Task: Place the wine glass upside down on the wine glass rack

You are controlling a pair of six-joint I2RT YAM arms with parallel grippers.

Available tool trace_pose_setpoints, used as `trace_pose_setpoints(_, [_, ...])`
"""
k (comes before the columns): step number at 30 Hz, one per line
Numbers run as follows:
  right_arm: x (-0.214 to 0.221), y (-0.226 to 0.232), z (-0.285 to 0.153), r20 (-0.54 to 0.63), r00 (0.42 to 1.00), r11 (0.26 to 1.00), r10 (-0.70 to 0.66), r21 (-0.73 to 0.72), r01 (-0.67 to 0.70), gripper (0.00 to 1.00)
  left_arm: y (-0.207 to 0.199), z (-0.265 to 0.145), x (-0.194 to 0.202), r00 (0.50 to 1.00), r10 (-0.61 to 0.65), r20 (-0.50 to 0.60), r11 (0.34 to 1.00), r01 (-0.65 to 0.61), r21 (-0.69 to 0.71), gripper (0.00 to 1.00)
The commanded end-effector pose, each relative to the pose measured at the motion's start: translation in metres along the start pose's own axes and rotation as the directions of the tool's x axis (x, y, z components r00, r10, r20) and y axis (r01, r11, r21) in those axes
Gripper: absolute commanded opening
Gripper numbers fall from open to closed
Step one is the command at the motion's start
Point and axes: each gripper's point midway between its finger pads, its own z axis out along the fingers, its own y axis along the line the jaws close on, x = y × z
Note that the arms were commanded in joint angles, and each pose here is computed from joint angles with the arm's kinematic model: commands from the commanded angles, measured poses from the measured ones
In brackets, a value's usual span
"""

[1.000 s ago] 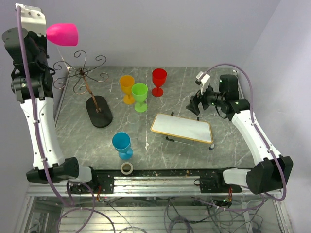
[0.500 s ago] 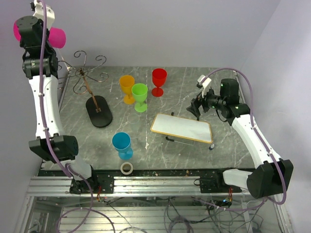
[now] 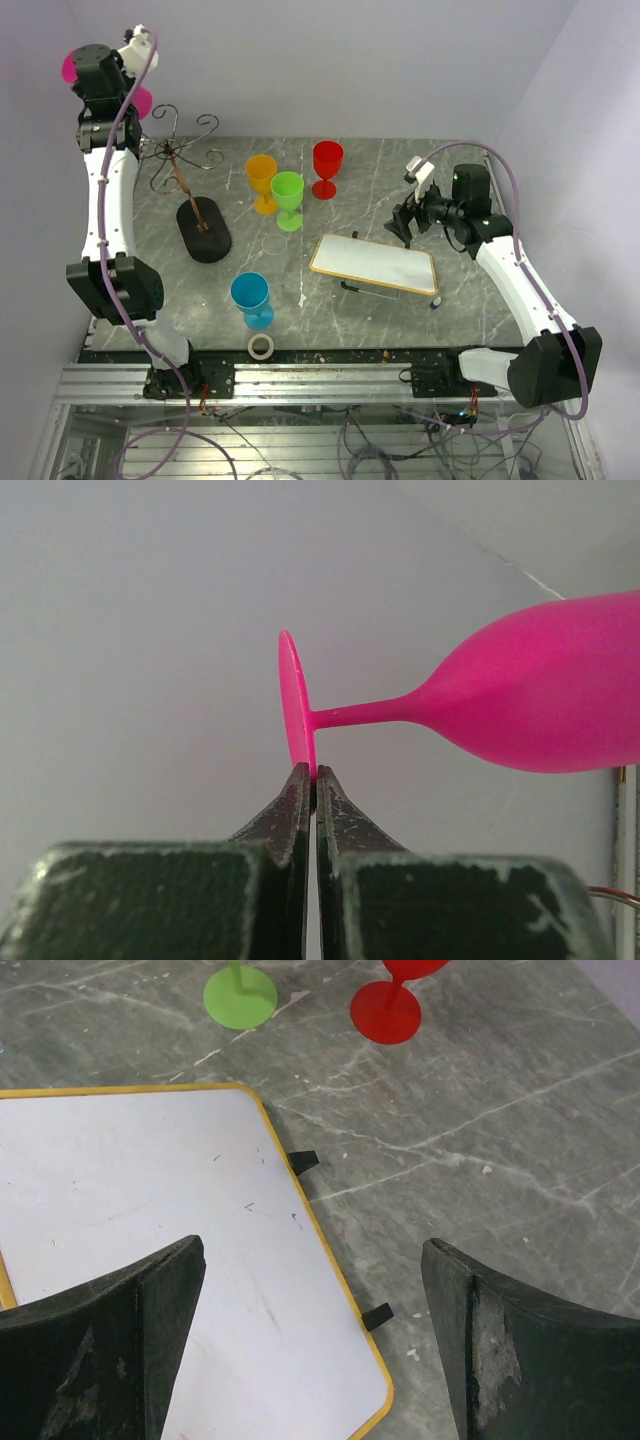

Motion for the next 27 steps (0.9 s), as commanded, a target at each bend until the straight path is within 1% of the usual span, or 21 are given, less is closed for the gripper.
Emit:
trace_pose_setpoints(1, [0.005,-0.005,0.003,-0.003,1.0,1.0,-0.012,0.011,0.012,0.89,-0.013,0.0,-0.028,0.987,0.116,0.115,0.992,-0.12,0.032,0.07])
trace_pose_setpoints(5, [0.006,-0.007,0.003,-0.008,1.0,1.0,-0.008,0.022,0.008,0.89,-0.036,-0.001,-0.027,0.97,0.204,0.129,0.972,-0.216,0.088,0.07])
trace_pose_setpoints(9, [0.007,-0.007,0.004,-0.011,1.0,1.0,-0.006,0.02,0.007,0.89,-0.054,-0.007,-0.027,0.953,0.261,0.155,0.951,-0.281,0.129,0.07])
trace_pose_setpoints(13, [0.008,-0.007,0.006,-0.014,1.0,1.0,0.001,0.021,0.0,0.89,-0.072,-0.019,-0.029,0.922,0.332,0.197,0.916,-0.365,0.164,0.07])
trace_pose_setpoints(20, [0.01,-0.01,0.006,-0.019,1.0,0.999,0.004,0.032,-0.003,0.9,-0.079,-0.039,-0.034,0.895,0.37,0.248,0.891,-0.417,0.179,0.07])
trace_pose_setpoints(24, [0.012,-0.011,0.007,-0.032,0.999,0.999,0.01,0.034,-0.009,0.9,-0.084,-0.045,-0.028,0.877,0.406,0.258,0.873,-0.456,0.174,0.07])
trace_pose_setpoints(27, [0.013,-0.011,0.007,-0.032,0.999,0.999,0.012,0.035,-0.011,0.9,-0.084,-0.049,-0.026,0.873,0.414,0.259,0.867,-0.464,0.181,0.07])
